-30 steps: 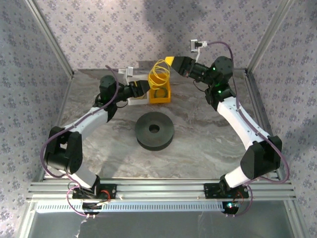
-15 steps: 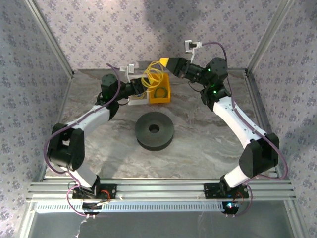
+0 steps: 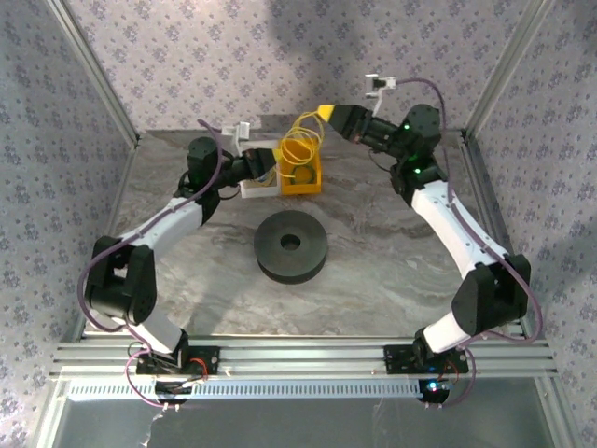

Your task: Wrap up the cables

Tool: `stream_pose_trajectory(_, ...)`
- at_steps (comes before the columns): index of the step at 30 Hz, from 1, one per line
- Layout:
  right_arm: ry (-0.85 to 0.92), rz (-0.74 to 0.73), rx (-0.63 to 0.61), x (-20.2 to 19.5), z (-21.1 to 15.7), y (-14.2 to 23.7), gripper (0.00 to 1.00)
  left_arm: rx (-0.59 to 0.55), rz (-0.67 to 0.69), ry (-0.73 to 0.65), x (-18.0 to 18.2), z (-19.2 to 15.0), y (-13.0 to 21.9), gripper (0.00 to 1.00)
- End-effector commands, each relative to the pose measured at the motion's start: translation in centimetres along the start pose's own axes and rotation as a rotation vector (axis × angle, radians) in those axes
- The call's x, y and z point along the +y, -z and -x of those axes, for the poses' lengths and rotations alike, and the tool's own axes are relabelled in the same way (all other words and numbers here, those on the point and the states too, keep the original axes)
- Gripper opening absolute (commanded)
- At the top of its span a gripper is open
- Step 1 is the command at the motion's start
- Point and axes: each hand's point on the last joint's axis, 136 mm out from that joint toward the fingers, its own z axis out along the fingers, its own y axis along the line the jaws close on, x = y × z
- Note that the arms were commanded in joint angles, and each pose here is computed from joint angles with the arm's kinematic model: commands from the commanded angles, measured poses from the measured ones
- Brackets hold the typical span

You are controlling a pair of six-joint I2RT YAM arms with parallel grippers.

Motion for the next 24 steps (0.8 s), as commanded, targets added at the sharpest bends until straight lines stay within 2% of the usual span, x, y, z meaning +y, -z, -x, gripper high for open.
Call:
stream_pose_trajectory(1,0.105,-0.088,-0.031,-0.1,1.9,3.9,0.00,-0.002,0.178,-0.070,1.0,1.3,4.6,0.00)
stream_pose_trajectory(5,0.151,-0.294,-0.044,-3.4,2.9,8.6,0.00,0.017,0.481,-0.129,3.7,2.3,11.6,0.00)
stream_pose_trajectory(11,0.164,-0.631,-0.058,-9.7,2.7,16.2,0.00,-0.103,0.730,-0.076,5.2,4.9,22.3,0.00)
stream_pose_trajectory(14,0.143,-0.772,-0.066,-12.7,2.2,19.9,0.00,-0.154,0.801,-0.050,5.4,5.8,26.1,0.00)
stream_pose_trajectory(17,0.131,-0.914,-0.073,-15.3,1.8,23.6,0.00,-0.197,0.831,-0.030,5.3,6.6,28.4,0.00)
stream_pose_trajectory(24,-0.003,-1.126,-0.101,-21.1,-0.2,31.9,0.00,-0.263,0.858,-0.001,5.1,8.4,31.5,0.00)
